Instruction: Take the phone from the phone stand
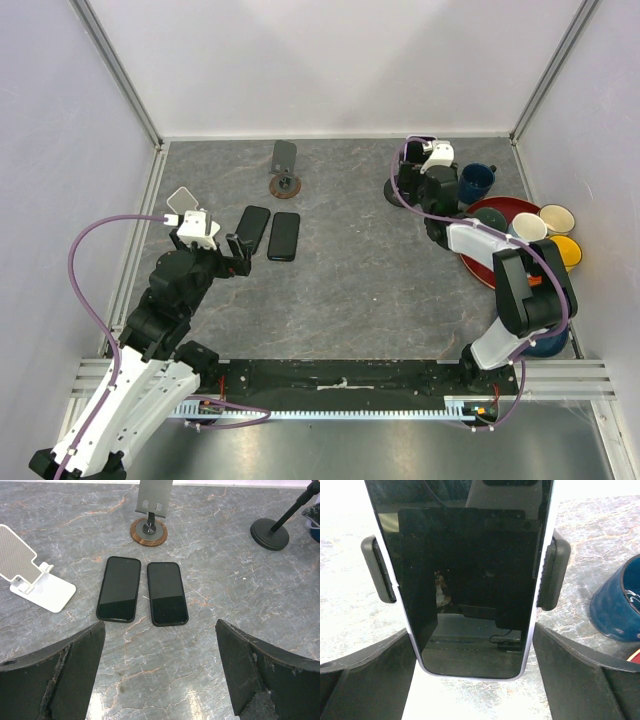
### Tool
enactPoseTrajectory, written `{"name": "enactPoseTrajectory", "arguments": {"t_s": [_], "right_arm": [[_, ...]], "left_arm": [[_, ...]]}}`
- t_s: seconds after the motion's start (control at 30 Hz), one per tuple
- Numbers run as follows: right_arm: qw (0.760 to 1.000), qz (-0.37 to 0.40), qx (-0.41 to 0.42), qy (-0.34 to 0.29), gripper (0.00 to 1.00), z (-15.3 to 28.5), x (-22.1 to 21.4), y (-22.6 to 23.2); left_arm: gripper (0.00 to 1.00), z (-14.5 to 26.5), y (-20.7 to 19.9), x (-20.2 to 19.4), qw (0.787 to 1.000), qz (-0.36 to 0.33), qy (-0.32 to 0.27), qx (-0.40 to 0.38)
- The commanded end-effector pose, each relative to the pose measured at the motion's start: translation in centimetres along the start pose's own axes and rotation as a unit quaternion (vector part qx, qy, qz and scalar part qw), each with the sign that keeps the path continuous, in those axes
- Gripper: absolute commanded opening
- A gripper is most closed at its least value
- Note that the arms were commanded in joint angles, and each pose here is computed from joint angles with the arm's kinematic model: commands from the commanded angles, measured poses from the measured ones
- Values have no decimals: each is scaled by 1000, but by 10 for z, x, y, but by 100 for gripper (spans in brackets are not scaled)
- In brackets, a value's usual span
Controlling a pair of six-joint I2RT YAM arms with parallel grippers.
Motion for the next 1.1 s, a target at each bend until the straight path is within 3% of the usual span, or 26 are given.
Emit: {"name": "enactPoseTrajectory", "arguments": {"t_s": [0.0, 0.17, 0.3, 0.5, 0.7, 1.07], "right_arm": [[999, 3, -28, -41, 94, 0, 21, 0], [999, 23, -13, -39, 76, 11, 20, 9], [999, 33, 2, -39, 55, 19, 20, 16], [996, 49, 71, -37, 39, 42, 21, 34], [982, 80, 165, -39, 34, 81, 23, 57], [913, 138, 383, -32, 33, 149, -4, 95]], "left_arm": [[97, -1, -2, 4, 1000, -12, -14, -12], [97, -1, -2, 3, 1000, -12, -13, -13], [97, 0, -1, 3, 1000, -12, -12, -13], [97, 1, -2, 3, 1000, -12, -12, -17], [97, 0, -3, 2, 1000, -11, -10, -23], [96, 1, -8, 1, 998, -16, -1, -63]]}}
Point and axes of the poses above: each gripper's point midway between its finger pads, its own z axis back along the fingers, its own y axis along the line the jaws close on, x = y × z, the point moved 10 cm from there along z, back along the fingers, and after that the axes turned 9 degrees about z, right-handed, at the moved point
